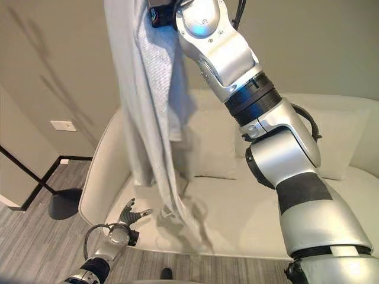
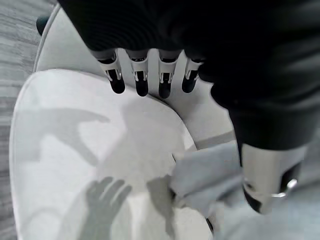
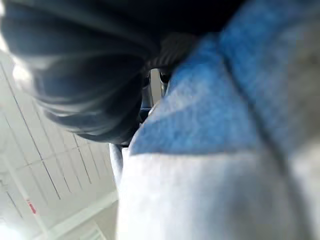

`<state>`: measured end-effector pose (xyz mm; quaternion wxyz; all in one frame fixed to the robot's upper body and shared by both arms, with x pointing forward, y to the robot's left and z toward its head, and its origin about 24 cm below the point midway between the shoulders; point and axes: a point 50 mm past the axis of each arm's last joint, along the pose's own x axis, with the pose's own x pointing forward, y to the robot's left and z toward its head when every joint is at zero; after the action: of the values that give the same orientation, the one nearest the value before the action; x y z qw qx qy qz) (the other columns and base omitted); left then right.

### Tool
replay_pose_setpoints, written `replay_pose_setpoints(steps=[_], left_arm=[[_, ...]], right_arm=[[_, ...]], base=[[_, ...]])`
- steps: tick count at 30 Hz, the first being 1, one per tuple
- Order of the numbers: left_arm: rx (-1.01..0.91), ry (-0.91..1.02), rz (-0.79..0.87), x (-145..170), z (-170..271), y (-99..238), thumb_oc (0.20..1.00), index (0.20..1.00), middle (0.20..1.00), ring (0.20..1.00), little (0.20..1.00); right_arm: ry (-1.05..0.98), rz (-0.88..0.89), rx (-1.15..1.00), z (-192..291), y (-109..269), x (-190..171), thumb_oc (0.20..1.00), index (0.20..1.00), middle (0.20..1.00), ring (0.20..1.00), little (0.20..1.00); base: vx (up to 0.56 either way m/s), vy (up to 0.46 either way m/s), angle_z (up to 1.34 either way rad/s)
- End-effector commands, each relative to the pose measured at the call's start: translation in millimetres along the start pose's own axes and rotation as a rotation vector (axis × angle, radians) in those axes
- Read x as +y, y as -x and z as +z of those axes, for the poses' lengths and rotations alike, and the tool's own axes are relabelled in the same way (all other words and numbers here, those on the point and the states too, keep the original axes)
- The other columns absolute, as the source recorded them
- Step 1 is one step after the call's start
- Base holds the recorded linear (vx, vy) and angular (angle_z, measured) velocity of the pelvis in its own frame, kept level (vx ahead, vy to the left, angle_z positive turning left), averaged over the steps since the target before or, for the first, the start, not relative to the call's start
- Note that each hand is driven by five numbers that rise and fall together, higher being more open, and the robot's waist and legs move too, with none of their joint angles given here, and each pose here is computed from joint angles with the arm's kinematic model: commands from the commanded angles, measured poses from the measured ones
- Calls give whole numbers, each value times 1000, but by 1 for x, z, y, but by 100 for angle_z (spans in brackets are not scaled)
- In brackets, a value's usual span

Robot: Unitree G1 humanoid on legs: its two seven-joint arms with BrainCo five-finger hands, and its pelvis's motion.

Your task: Hang the clothes on the sofa on the clothes rack.

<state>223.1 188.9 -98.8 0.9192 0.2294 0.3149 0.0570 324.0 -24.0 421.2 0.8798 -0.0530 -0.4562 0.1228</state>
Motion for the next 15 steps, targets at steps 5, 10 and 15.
replay_pose_setpoints(steps=[5,10,15], left_arm=[[-251,-249,302,75,85,-33,1000,1000,1000,1000,1000],[-397,-341,374,93,143,-37,1000,1000,1000,1000,1000],[-407,-394,452,118,107,-23,1000,1000,1000,1000,1000]], right_arm=[[-102,170,-278,82,-2,60,200,200,200,200,200],[-100,208,-314,96,-2,79,200,200,200,200,200],[-60,159,-310,96,-12,71,200,200,200,200,200]], base=[[17,-14,-3],[22,-23,-6],[16,-1,-10]])
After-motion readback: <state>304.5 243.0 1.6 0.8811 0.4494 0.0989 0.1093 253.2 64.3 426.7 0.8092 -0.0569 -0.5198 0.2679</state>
